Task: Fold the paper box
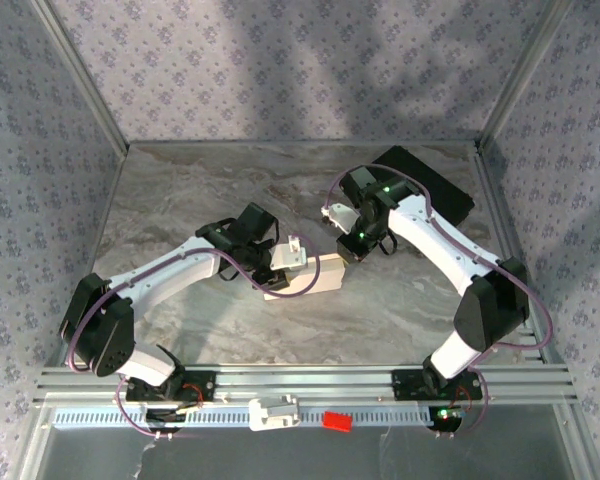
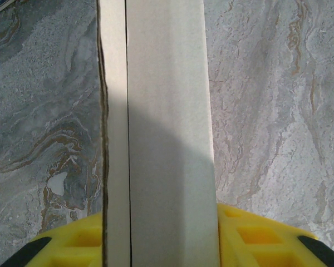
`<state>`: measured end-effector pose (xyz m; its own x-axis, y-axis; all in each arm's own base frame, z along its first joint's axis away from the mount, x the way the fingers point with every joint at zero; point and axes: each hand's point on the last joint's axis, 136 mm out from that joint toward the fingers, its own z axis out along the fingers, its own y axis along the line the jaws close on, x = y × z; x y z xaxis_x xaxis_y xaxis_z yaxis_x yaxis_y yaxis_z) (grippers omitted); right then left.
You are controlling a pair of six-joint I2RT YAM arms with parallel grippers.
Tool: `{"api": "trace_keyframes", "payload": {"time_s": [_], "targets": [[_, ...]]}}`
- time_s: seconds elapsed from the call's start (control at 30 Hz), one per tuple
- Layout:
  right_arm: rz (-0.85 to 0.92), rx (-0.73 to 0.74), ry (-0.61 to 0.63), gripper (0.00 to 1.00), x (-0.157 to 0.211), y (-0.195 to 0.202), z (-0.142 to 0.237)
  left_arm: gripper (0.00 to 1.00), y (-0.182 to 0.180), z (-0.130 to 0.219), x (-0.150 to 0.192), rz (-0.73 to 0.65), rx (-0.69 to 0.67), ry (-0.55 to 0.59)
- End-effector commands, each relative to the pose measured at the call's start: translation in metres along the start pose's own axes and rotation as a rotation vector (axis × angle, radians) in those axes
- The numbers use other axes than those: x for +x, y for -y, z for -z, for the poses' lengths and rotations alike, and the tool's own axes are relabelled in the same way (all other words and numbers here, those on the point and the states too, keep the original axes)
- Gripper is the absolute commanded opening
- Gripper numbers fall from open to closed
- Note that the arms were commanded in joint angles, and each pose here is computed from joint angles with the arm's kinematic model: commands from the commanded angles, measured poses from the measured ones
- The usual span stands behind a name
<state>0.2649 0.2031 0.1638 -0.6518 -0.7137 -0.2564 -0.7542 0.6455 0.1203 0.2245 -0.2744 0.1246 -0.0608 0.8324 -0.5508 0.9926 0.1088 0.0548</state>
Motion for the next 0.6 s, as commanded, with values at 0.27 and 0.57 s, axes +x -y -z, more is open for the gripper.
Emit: {"api": "trace_keyframes", "payload": {"time_s": [0.27,0.57], "targets": [[-0.050,0.019,-0.007,0.07,-0.0011,-0.0032,0.0019,0.38,0.0046,-0.0022,0.0023,0.019,0.050,-0.016],[-0.299,0.053,0.023,0.00,-0.0068,0.0024,0.0030,0.36,0.0011,-0.0023,-0.0008,0.042,0.042,-0.013]]}}
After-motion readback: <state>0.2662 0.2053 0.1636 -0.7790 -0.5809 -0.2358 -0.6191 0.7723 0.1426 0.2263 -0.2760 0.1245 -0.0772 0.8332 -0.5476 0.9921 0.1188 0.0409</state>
